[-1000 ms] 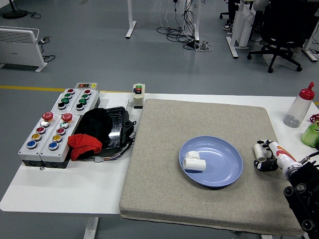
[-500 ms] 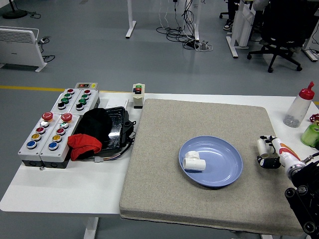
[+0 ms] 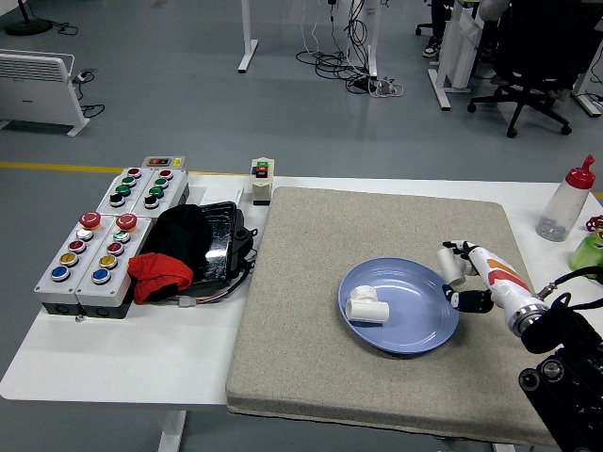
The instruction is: Pick pipe place plate twice
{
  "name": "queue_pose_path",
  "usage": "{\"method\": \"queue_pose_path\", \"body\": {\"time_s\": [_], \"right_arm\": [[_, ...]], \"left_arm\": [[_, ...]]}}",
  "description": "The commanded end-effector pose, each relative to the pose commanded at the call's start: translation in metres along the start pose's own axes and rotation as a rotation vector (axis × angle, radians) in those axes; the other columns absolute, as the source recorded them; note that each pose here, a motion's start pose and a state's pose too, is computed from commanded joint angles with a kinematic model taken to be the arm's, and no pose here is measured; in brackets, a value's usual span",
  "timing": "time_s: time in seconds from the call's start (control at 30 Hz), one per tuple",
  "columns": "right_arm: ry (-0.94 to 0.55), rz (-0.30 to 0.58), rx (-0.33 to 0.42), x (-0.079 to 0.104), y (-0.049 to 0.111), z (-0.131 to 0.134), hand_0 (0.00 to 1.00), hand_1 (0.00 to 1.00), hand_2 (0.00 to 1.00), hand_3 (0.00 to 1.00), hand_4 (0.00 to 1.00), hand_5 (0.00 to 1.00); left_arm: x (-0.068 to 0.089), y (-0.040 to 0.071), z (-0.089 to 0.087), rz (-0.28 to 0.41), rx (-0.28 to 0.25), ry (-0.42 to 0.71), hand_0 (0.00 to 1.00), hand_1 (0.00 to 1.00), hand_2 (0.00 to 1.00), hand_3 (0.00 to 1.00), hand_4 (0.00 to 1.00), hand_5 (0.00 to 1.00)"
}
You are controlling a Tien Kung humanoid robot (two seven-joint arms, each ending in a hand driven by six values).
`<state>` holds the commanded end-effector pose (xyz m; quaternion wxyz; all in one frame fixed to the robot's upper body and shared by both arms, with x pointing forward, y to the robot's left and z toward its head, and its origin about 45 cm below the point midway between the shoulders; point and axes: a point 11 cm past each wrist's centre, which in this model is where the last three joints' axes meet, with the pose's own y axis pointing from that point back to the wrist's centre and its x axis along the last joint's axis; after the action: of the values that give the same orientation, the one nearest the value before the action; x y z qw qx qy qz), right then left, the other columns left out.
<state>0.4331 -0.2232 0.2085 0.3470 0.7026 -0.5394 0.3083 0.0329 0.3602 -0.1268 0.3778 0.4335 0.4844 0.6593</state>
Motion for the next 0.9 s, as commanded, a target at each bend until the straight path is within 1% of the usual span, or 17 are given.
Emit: {"method": "queue_pose_path", "body": {"time_s": [0.1,0.13,0.2,0.3,0.33,0.5,0.53,0.7,0.73,0.77,0.9], "right_arm": [[0.023,-0.041,0.046,-0.010,0.005,-0.015,0.331,0.464,0.568,0.626,0.415,0.128],[0.037,-0.061,0.059,-0.014,0.006,-0.020,0.461,0.569,0.633,0.676,0.458,0.133],[0.060,-0.091,0.070,-0.020,0.007,-0.025,0.461,0.569,0.633,0.676,0.458,0.133],[0.089,-0.104,0.079,-0.024,0.007,-0.028,0.461,0.569,0.633,0.676,0.458,0.133],[0.095,-0.106,0.079,-0.024,0.007,-0.028,0.838,0.821,0.949,0.859,0.669,0.230],[0.135,-0.150,0.067,-0.027,0.006,-0.027,0.838,0.821,0.949,0.859,0.669,0.230],[0.140,-0.157,0.065,-0.027,0.006,-0.026,0.988,0.933,0.998,0.975,0.757,0.241],[0.144,-0.173,0.067,-0.027,0.006,-0.025,0.988,0.933,0.998,0.975,0.757,0.241],[0.139,-0.171,0.068,-0.026,0.006,-0.025,0.998,0.941,0.998,0.989,0.781,0.242],[0.138,-0.171,0.068,-0.026,0.006,-0.025,0.998,0.941,0.998,0.989,0.781,0.242],[0.120,-0.130,0.066,-0.018,0.006,-0.025,0.998,0.941,0.998,0.989,0.781,0.242]], "left_arm": [[0.000,0.000,0.000,-0.001,-0.001,0.001,0.690,0.657,0.680,0.612,0.250,0.998],[0.000,0.000,0.001,-0.001,-0.002,0.002,0.690,0.658,0.679,0.612,0.250,0.998],[0.000,0.000,0.001,-0.001,-0.002,0.002,0.690,0.658,0.679,0.612,0.250,0.998],[-0.001,0.000,0.001,-0.002,-0.003,0.001,0.690,0.658,0.679,0.612,0.250,0.998],[-0.001,0.000,0.002,-0.002,-0.004,0.001,0.690,0.658,0.679,0.612,0.251,0.998],[-0.001,0.000,0.003,-0.003,-0.006,0.002,0.690,0.658,0.679,0.612,0.251,0.998],[-0.001,0.000,0.003,-0.003,-0.006,0.002,0.690,0.658,0.679,0.612,0.251,0.998],[-0.001,0.000,0.003,-0.003,-0.007,0.002,0.690,0.658,0.679,0.612,0.251,0.998],[-0.001,0.000,0.003,-0.003,-0.006,0.002,0.690,0.658,0.679,0.612,0.250,0.998],[-0.001,0.000,0.003,-0.003,-0.006,0.002,0.690,0.658,0.679,0.612,0.250,0.998],[-0.001,0.000,0.003,-0.004,-0.006,0.001,0.690,0.658,0.679,0.612,0.250,0.998]]}}
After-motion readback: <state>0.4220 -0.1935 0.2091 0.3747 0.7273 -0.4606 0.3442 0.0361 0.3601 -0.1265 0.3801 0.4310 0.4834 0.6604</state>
